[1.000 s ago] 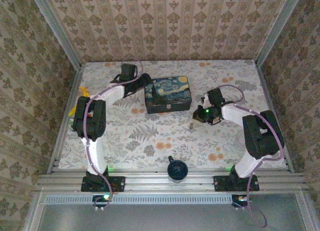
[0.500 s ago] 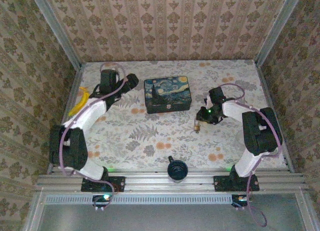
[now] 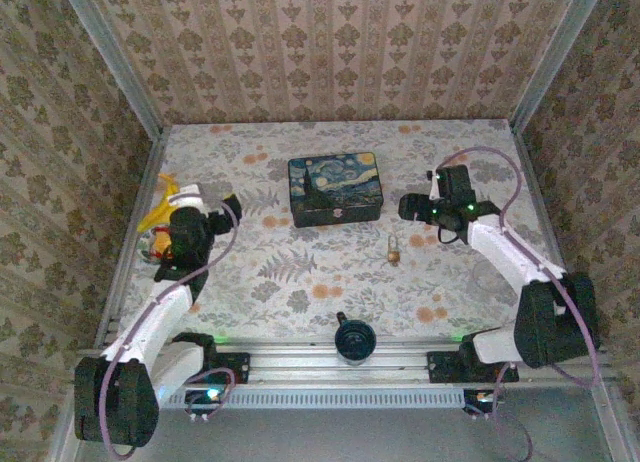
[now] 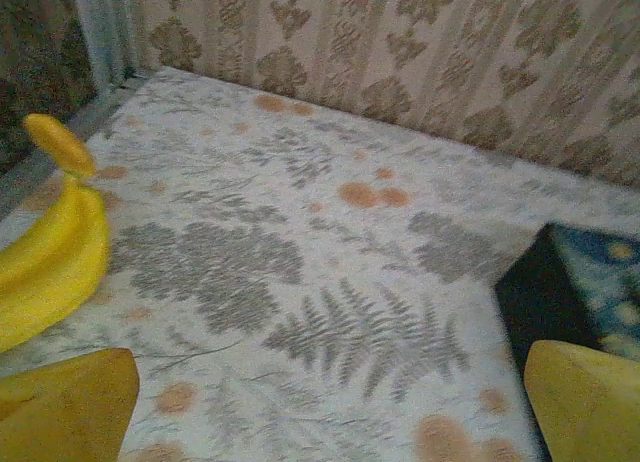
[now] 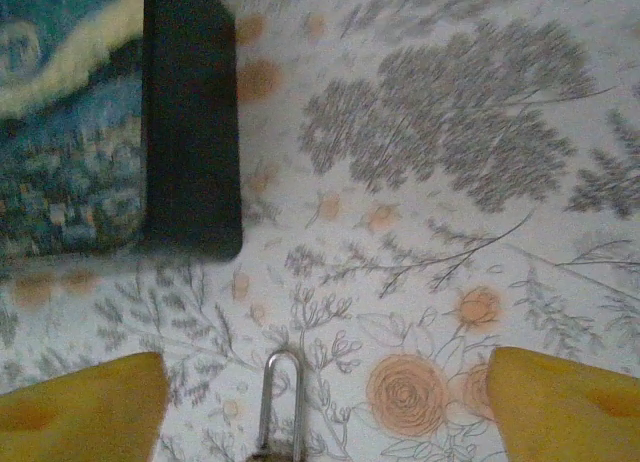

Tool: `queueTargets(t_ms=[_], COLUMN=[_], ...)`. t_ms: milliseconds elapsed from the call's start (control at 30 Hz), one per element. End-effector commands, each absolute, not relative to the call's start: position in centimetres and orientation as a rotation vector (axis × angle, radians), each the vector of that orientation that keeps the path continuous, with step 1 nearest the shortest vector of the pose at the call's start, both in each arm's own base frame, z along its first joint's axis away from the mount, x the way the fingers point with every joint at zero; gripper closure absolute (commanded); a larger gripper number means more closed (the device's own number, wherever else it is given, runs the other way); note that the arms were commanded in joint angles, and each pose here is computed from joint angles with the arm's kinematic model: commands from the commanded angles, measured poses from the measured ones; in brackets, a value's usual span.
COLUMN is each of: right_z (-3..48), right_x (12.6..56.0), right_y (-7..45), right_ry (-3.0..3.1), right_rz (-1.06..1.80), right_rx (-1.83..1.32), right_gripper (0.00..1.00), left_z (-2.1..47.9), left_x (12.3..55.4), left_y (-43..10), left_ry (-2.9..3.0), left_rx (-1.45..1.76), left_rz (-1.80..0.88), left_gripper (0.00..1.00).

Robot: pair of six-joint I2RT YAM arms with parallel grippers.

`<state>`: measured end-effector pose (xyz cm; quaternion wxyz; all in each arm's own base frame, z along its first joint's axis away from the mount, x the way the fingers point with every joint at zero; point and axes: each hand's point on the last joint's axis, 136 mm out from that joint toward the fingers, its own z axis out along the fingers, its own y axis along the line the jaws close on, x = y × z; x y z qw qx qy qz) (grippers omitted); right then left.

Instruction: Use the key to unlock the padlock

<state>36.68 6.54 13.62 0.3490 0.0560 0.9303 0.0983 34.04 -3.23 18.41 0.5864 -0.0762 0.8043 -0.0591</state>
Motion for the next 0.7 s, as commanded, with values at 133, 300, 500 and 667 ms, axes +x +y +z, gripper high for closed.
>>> queueTargets(t_ms=[133, 300, 500, 667], right_z=[15.0, 15.3, 15.6, 14.6], right_x=[37.8, 38.0, 37.2, 36.3], right_y=[2.8, 1.6, 1.3, 0.4], right_ry=[2.197, 2.041, 1.938, 1.926], right_rz=[0.003, -0.053, -0.087, -0.101], right_rx=[0.154, 0.140, 0.080, 0.093], right_gripper=[0.00, 0.00, 0.00, 0.00], left_z=[17.7, 15.6, 13.6, 13.2], left_x=[34.4, 34.9, 35.6, 35.7], left_y=[-1.3, -1.6, -3.2, -4.3], left_ry=[1.769, 1.763, 1.786, 1.783], left_rx=[0.003, 0.055, 0.139, 0.209], left_rz=[0.094, 0.011, -0.055, -0.098], left_gripper=[0.00, 0.00, 0.00, 0.00])
